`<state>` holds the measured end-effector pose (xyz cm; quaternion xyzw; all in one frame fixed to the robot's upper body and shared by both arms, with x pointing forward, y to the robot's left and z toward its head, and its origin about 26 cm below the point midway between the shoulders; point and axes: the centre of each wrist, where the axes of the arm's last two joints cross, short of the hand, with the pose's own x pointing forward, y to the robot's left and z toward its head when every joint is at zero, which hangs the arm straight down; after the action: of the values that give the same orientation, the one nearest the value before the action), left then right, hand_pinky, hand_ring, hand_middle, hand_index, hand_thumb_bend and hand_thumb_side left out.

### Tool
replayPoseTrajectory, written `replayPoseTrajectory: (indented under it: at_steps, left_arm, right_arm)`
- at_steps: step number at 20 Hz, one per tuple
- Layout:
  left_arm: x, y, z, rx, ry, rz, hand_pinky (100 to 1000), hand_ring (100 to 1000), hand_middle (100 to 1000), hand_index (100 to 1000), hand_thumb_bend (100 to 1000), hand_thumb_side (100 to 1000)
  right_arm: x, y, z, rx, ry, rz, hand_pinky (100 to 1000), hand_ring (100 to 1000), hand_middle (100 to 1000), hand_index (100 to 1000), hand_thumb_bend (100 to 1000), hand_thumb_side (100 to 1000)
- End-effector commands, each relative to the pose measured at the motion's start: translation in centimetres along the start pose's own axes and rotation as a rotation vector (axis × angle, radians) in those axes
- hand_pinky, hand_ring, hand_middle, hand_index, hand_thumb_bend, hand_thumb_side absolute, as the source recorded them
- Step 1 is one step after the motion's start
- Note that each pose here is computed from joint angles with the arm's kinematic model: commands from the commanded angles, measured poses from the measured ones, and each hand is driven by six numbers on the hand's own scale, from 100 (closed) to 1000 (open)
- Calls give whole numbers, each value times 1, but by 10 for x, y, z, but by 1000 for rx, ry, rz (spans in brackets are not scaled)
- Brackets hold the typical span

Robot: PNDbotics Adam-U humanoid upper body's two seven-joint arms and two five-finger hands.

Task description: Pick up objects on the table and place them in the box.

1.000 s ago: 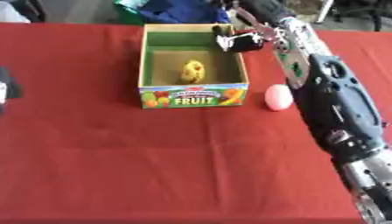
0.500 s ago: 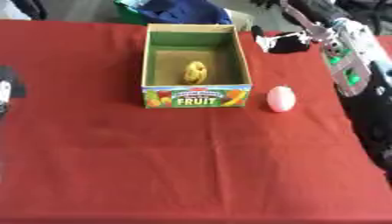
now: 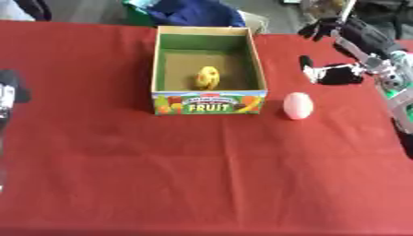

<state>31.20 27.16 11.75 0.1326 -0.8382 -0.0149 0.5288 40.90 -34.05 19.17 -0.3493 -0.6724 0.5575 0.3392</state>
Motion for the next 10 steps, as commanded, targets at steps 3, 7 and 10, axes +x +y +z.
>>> replayPoseTrajectory:
  at_steps: [3,7,10]
  left_arm:
    - [7,7,-5,7,-33,-23,622,583,546,669,272,536]
    - [7,7,-5,8,-34,-22,622,583,546,669,272,535]
    - [7,7,-5,10,-34,-22,622,583,546,669,273,535]
  right_arm:
    - [-10,-10,15,41,28,21,818,735,729,856,100,338]
    - [-15,3,19,98,49,18,822,739,733,855,165,301]
    - [-18,14,21,145,66,15,823,742,737,856,120,361]
